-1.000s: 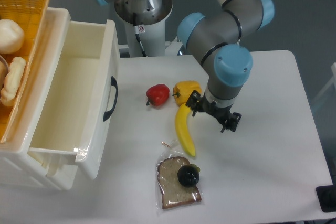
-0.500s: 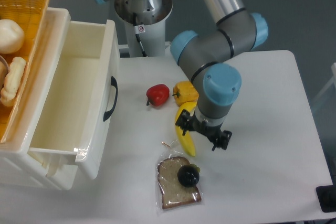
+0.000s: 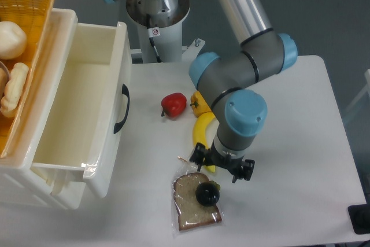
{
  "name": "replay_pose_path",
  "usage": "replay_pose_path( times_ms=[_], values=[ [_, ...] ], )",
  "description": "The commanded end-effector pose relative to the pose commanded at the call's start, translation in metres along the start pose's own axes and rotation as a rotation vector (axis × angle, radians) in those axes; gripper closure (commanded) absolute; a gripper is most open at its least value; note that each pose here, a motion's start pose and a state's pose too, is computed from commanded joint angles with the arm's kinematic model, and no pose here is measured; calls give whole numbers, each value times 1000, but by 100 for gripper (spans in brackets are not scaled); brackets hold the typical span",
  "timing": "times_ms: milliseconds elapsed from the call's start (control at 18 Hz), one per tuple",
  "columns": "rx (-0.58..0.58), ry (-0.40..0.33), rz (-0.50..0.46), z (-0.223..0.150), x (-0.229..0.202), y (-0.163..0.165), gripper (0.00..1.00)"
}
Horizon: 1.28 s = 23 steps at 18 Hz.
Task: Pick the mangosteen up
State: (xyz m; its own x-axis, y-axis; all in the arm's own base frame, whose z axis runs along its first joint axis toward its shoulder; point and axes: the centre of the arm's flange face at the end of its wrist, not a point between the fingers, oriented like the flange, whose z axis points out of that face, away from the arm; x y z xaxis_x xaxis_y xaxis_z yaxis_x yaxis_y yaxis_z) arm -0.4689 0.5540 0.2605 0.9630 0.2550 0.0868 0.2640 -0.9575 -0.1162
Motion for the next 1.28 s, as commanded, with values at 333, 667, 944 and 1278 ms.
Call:
replay_pose_path(
  times_ms=[333, 667, 944, 1278],
  values=[
    [-9, 5, -38, 23, 1, -8, 0],
    [-32, 21, -34, 44, 4, -11, 0],
    [-36, 24, -29, 48, 8, -13, 22],
    [-19, 11, -6, 34, 10, -14, 85]
  ],
)
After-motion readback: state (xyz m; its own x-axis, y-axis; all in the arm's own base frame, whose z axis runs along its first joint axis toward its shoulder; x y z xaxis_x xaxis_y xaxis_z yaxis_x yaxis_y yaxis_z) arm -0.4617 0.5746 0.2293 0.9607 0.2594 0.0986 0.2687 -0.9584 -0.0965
